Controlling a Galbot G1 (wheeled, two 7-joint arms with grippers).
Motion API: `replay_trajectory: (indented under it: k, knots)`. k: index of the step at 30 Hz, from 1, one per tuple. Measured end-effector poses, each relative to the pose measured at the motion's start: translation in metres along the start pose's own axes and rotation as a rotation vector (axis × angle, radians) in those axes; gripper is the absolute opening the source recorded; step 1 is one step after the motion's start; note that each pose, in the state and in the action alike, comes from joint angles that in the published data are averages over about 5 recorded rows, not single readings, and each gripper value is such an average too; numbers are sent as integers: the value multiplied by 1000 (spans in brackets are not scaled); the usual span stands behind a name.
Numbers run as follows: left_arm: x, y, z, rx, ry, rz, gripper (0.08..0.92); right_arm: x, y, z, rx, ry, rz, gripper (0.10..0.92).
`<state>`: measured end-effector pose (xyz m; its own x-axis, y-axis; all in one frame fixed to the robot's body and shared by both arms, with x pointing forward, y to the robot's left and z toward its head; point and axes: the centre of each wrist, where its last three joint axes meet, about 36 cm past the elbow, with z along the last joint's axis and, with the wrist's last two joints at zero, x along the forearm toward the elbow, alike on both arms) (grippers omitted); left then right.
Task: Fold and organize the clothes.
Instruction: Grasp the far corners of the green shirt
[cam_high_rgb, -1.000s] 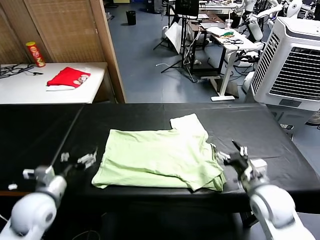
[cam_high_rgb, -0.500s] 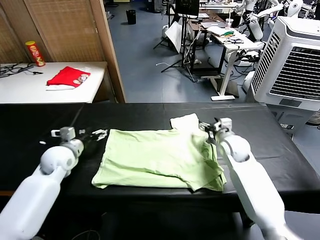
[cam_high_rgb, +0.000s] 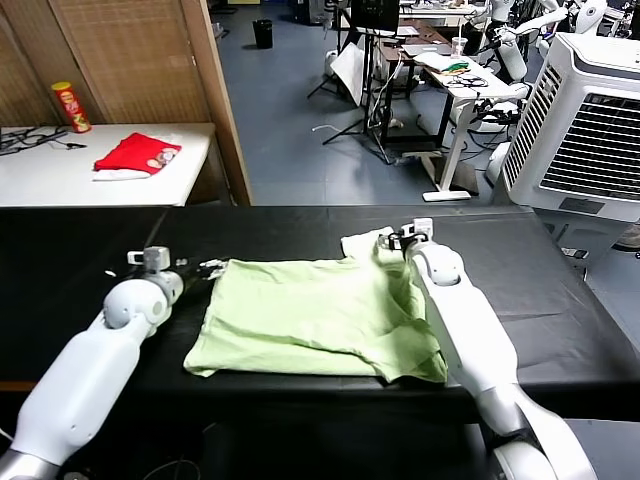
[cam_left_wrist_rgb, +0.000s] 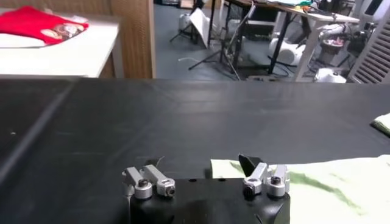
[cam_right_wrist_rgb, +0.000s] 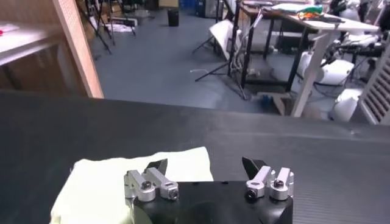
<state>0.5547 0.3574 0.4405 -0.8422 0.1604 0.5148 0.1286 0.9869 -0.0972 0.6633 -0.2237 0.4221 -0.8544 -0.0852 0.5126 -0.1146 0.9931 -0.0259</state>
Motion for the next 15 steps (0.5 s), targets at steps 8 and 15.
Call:
replay_trajectory:
  k: [8,15]
  knots:
    - [-11,-9,8,-6,10,19,798,-5,4,4,-7,23,-6,798]
    - [-19,-9,11,6,-4,19,701,-4,5,6,-16,30,-16,712]
